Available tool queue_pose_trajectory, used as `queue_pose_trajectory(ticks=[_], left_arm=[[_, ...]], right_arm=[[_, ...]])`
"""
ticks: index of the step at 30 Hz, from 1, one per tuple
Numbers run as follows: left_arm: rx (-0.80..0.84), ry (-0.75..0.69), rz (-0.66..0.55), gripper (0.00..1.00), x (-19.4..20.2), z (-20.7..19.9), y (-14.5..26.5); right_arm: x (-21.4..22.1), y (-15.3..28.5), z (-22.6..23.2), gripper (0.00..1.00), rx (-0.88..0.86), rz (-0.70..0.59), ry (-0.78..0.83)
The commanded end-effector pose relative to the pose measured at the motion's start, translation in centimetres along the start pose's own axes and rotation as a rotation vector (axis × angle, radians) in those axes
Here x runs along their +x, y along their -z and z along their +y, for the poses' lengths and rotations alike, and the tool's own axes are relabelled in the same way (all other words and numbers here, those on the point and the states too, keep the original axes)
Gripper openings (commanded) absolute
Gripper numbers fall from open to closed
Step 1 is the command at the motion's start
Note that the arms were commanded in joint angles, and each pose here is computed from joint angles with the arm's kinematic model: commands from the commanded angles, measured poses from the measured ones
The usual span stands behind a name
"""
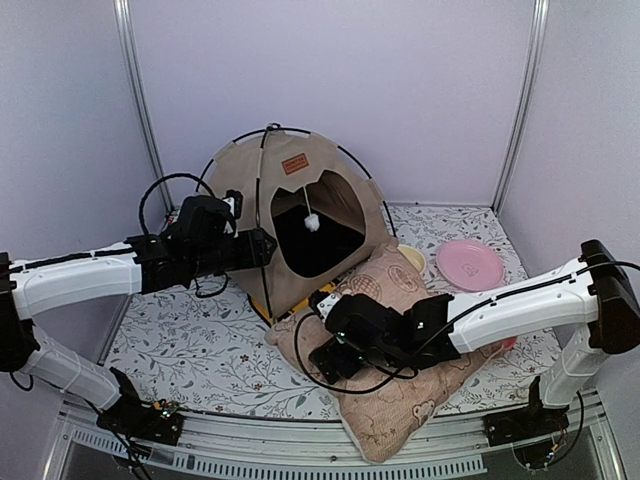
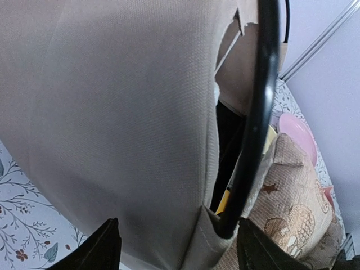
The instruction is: Set up the pet tent
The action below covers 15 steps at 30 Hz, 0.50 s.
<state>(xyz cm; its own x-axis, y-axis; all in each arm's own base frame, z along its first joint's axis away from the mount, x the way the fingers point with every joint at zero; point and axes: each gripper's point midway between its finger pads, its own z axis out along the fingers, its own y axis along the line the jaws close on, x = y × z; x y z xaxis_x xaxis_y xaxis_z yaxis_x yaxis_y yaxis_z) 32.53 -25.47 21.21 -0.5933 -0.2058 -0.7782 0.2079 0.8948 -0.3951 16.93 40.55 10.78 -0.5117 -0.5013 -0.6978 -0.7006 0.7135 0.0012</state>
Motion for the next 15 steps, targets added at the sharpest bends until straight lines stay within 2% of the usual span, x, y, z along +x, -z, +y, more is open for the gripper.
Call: queue_pose_trajectory(ticks=[1, 4, 7, 10, 15], left_arm=[[0.014, -0.009, -0.021, 0.68, -0.8, 0.0, -0.9], [0.001, -0.024, -0.021, 0.58, -0.8, 0.2, -1.4], [-0.009, -0.042, -0.019, 0.45, -0.7, 0.4, -1.6], [-0.019, -0.058, -0.018, 0.34, -0.6, 0.7, -1.5], [-0.025, -0.091, -0.023, 0.16, -0.8, 1.0, -1.0]], right_arm=[[1.5, -1.6, 0.5, 0.99, -0.002, 0.055, 0.006], [2.1, -2.2, 0.8, 1.0, -0.007, 0.076, 0.003], [2.4, -2.6, 1.3, 0.9, -0.031, 0.087, -0.008], [2.1, -2.7, 1.7, 0.66, -0.044, 0.086, -0.014], [-0.7, -1.6, 0.4, 0.14, -0.065, 0.04, -0.059]])
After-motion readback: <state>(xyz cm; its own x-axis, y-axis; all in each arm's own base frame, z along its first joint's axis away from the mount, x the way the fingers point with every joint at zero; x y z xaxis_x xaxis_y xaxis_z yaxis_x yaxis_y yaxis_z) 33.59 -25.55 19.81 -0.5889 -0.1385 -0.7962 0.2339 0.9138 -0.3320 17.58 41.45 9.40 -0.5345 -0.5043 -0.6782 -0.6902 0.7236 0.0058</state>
